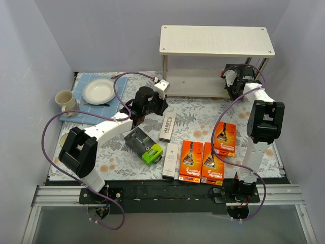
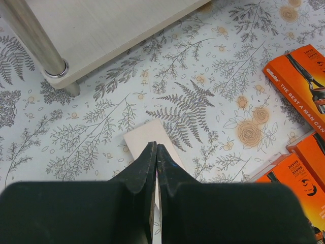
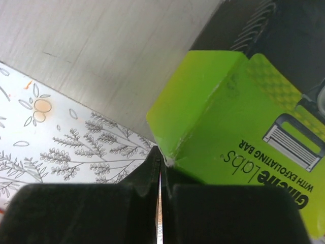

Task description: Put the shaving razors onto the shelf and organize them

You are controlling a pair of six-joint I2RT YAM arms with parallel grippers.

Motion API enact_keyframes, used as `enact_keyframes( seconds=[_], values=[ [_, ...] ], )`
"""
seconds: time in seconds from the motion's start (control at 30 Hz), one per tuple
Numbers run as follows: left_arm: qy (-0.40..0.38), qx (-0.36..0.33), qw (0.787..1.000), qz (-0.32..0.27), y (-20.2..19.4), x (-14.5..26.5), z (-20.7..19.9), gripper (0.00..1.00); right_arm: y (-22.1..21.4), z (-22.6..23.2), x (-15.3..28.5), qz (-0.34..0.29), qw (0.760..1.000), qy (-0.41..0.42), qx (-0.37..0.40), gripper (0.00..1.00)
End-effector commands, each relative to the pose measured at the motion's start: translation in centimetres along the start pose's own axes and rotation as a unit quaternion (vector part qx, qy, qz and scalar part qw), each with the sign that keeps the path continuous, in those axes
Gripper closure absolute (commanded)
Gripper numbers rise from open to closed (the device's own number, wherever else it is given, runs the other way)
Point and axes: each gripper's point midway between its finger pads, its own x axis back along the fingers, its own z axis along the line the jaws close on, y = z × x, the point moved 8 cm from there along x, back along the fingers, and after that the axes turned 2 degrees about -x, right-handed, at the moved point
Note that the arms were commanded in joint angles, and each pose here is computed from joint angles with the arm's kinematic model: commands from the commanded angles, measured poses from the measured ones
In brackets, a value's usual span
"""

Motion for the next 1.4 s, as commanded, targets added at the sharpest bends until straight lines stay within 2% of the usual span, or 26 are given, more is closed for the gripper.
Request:
enact_keyframes(
  seconds=[0.0,0.13,0.27,0.3,0.33,0.37,0.4,0.43,0.47,0.5,0.57,0.67,0.7,0.77,0.83,0.9,0.97,1.03,1.13,1.3,1.33,1.37],
  values=[
    [0.005,-0.005,0.999,-0.039,2.2,1.5,0.0,1.00,2.9,-2.8,0.7,-0.043,0.998,-0.051,0.001,0.99],
    [0.007,-0.007,0.999,-0.032,1.9,2.0,0.0,1.00,2.2,-1.9,1.0,-0.033,0.999,-0.026,-0.003,0.99],
    [-0.008,-0.011,1.000,0.000,0.3,2.8,-0.3,1.00,0.8,1.3,2.7,-0.032,0.999,0.020,0.001,0.99],
    [-0.017,-0.010,0.999,0.026,-0.9,3.2,-0.5,0.98,-0.3,3.0,2.6,-0.019,0.999,0.042,0.004,0.96],
    [-0.024,-0.014,0.999,0.031,-1.1,3.6,-0.6,0.93,-0.2,4.1,3.6,-0.034,0.998,0.056,0.009,0.93],
    [-0.040,-0.011,0.998,0.046,-1.7,3.9,-1.0,0.79,-0.5,5.1,4.0,-0.036,0.997,0.072,0.011,0.84],
    [-0.046,-0.009,0.997,0.056,-2.2,4.2,-1.1,0.64,-1.3,7.0,3.9,-0.027,0.995,0.096,0.017,0.80],
    [-0.053,-0.012,0.996,0.075,-2.8,4.7,-1.2,0.53,-0.8,7.8,5.1,-0.047,0.993,0.107,0.023,0.76],
    [-0.057,-0.018,0.994,0.087,-3.1,5.0,-1.3,0.36,-0.9,8.4,5.7,-0.057,0.991,0.119,0.024,0.69],
    [-0.065,-0.027,0.993,0.097,-3.3,5.3,-1.3,0.31,-1.1,10.6,5.9,-0.060,0.986,0.149,0.036,0.63],
    [-0.075,-0.062,0.987,0.126,-3.9,6.6,-0.8,0.19,-0.2,12.2,7.9,-0.105,0.978,0.175,0.054,0.52],
    [-0.047,-0.054,0.982,0.175,-4.1,8.5,1.0,0.19,1.4,15.1,10.4,-0.165,0.957,0.227,0.079,0.38],
    [-0.021,-0.028,0.982,0.186,-4.1,9.1,2.5,0.21,2.2,16.3,11.0,-0.185,0.947,0.245,0.090,0.34],
    [0.041,0.052,0.977,0.205,-4.3,10.4,4.2,0.26,3.7,18.1,12.5,-0.218,0.930,0.284,0.087,0.19],
    [0.082,0.120,0.968,0.204,-4.4,12.0,6.1,0.31,5.4,20.6,13.2,-0.238,0.911,0.322,0.096,0.14],
    [0.106,0.178,0.960,0.189,-4.7,13.4,6.7,0.30,7.4,22.8,14.2,-0.244,0.896,0.359,0.090,0.09],
    [0.109,0.219,0.953,0.181,-5.1,14.1,6.7,0.29,9.1,24.4,14.5,-0.244,0.879,0.400,0.088,0.09],
    [0.128,0.284,0.935,0.172,-5.6,15.1,6.9,0.30,9.9,27.1,14.1,-0.229,0.866,0.434,0.099,0.09],
    [0.109,0.350,0.916,0.161,-6.2,16.3,6.6,0.33,11.0,30.8,13.8,-0.192,0.854,0.473,0.101,0.10],
    [0.076,0.406,0.897,0.159,-7.8,17.2,4.8,0.36,10.8,34.8,12.5,-0.122,0.848,0.514,0.052,0.07],
    [0.075,0.416,0.892,0.162,-8.7,17.3,4.6,0.35,10.6,35.3,11.9,-0.105,0.850,0.515,0.040,0.02],
    [0.071,0.430,0.886,0.155,-8.7,17.6,4.2,0.35,10.5,35.7,11.7,-0.096,0.851,0.515,0.035,0.01]
  ],
)
